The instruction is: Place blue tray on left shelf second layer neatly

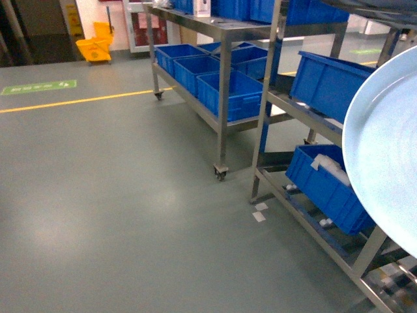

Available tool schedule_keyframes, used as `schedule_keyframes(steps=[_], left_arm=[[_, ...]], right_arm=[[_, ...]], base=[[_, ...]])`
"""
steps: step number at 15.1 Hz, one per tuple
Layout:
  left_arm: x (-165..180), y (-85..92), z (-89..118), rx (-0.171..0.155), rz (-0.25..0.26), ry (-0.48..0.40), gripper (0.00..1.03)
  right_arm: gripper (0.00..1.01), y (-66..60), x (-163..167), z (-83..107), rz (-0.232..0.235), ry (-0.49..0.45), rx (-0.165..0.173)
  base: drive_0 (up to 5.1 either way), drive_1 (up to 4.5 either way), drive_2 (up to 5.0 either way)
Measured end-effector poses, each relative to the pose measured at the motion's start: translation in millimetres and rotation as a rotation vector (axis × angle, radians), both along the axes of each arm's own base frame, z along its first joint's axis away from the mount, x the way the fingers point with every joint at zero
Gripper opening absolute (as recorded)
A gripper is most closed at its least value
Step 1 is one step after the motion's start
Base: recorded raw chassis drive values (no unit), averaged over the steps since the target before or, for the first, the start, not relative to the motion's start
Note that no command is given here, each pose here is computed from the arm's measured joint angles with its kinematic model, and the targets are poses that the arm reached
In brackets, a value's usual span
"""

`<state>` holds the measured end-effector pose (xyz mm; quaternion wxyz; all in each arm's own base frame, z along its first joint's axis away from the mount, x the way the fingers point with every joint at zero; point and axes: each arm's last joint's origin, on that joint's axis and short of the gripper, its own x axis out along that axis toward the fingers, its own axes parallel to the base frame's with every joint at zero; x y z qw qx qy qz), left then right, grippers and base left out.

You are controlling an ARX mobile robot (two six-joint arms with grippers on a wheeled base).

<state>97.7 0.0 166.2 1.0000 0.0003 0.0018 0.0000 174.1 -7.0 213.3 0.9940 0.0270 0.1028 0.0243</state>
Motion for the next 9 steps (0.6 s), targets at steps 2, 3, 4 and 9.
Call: schedule_keyframes(steps=[2, 3, 4, 9], left_arm=[[0.0, 0.1, 0.0, 0.0, 0.002, 0.0, 0.98], [0.0, 0.0, 0.0, 0.0, 0.002, 0.0, 0.98], [0.0, 0.1, 0.0, 0.0, 0.002, 0.0, 0.98], [0.0, 0.0, -0.2, 0.0, 0.001, 0.002, 0.98]], right_arm=[[0.02, 0.0, 0.0, 0.2, 0.0, -0.002, 0.0], [0.02, 0.0, 0.1, 0.1, 0.0, -0.001, 0.0], [0.02, 0.0, 0.0, 0.1, 0.0, -0.002, 0.0], [0.02, 0.0, 0.6, -0.7, 0.0, 0.005, 0.0]], base=[[-1.7, 2.6, -5.9], [-1.7, 2.56, -6.0], [-1.6, 2.7, -5.8], [-1.6, -1.55, -1.6]])
